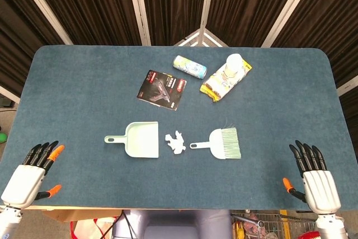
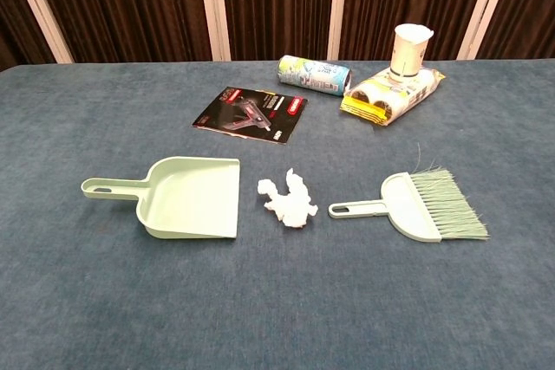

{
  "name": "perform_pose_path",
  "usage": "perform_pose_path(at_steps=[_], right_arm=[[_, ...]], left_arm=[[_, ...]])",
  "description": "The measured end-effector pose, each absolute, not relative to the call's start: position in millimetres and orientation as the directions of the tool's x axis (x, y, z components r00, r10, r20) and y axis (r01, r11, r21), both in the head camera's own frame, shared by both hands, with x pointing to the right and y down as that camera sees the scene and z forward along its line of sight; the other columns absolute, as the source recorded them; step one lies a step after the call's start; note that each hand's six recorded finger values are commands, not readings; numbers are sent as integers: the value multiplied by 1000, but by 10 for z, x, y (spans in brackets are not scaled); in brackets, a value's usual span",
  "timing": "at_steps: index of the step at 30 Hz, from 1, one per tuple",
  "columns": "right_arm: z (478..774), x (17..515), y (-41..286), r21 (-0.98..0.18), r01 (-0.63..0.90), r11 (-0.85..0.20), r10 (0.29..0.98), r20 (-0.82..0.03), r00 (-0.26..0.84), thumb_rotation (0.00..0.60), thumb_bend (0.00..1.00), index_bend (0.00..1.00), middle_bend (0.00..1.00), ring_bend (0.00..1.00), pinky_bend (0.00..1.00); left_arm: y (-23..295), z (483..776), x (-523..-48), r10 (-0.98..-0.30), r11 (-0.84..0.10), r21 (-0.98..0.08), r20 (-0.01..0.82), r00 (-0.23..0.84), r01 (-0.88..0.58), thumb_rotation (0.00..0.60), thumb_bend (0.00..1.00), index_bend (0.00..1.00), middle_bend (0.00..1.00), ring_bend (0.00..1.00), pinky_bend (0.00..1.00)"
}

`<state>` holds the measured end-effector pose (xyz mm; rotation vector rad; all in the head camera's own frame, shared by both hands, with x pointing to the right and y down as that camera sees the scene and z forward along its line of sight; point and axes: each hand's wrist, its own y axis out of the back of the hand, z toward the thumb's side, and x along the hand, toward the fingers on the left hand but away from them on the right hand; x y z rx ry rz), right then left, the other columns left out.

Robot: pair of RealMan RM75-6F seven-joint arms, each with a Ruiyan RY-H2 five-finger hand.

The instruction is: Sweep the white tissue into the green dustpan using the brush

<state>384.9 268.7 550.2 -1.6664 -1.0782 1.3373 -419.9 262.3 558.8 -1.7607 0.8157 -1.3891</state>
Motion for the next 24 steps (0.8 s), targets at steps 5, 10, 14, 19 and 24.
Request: perform_pose_path(at_steps=[5,10,14,19,24], right_arm=[[5517,3790,2653,-902,176,-394,918,-379,117,600,307,0,0,0,0],[5572,3644,2487,-898,184,-400,915,-378,141,600,307,9,119,156,154],[5676,3452,2278,-899,177,-400,913,-373,169,600,307,105,366,419,411],[5875,3084,2011,-900,166,-403,906,-366,212,600,308,214,589,632,597],[6112,2671,1776,-900,148,-409,896,-366,251,600,307,316,779,812,708]], left_arm=[[2626,5584,-4201,-833,-530,-847,512,209,-38,600,0,0,0,0,2],[2631,5592,-4202,-832,-533,-846,516,205,-31,600,0,0,0,0,2],[2630,5594,-4205,-832,-534,-845,518,201,-32,600,0,0,0,0,2],[2635,5607,-4195,-829,-537,-844,522,201,-24,600,0,0,0,0,2],[2640,5625,-4182,-825,-542,-840,528,203,-17,600,0,0,0,0,2]])
